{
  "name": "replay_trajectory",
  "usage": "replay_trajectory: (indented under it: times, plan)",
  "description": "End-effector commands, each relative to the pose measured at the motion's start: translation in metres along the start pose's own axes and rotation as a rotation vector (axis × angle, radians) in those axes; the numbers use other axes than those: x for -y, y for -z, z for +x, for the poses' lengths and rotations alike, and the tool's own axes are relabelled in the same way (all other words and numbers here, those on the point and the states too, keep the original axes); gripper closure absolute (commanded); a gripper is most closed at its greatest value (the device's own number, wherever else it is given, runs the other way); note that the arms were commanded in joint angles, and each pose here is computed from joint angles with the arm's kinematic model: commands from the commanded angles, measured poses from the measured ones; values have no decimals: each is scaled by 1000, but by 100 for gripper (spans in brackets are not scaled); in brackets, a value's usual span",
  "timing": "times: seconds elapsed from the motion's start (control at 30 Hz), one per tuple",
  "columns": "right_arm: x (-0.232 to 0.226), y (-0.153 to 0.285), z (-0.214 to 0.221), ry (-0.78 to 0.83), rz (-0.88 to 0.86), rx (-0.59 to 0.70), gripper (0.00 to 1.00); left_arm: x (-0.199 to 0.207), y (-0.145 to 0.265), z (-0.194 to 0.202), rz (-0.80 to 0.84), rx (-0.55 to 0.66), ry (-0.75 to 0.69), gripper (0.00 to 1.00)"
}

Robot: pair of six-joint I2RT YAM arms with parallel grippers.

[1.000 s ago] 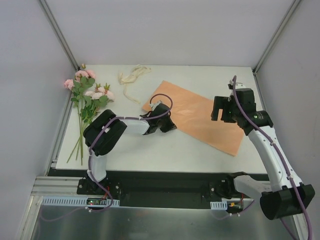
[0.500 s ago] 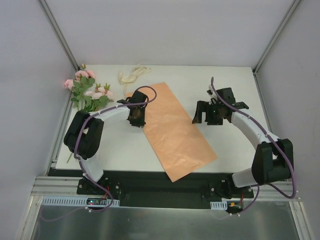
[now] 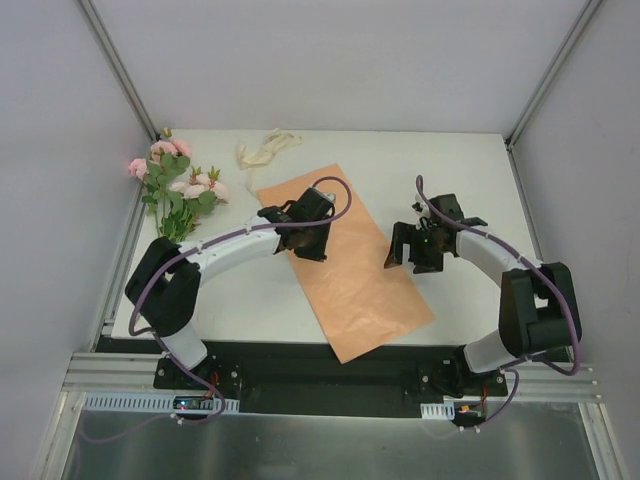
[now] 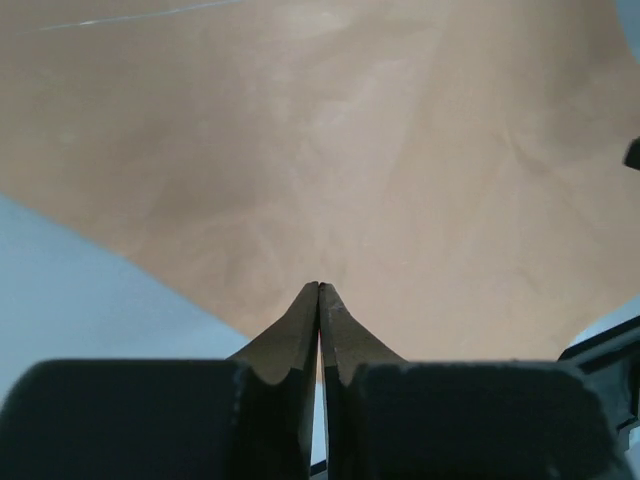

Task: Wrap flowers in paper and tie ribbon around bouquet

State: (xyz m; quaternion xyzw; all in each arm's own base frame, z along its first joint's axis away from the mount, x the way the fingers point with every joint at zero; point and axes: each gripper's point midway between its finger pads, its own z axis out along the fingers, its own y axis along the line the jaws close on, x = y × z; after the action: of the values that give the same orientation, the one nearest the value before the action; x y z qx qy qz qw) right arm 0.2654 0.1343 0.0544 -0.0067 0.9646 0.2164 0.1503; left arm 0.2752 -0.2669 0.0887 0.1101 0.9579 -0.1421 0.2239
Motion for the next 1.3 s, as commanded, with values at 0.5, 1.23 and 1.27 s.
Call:
replay_trajectory:
  times: [0.5,1.23,1.27]
  plan:
    - [-22,-38,5,35,-211,-82,10,17,-71,71,-2,-177,74,100]
    - [-60,31,23,0,-376,80,9,11,-79,71,-10,-193,49,100]
    - [-58,32,25,2,-365,82,9,11,-79,71,-9,-194,49,100]
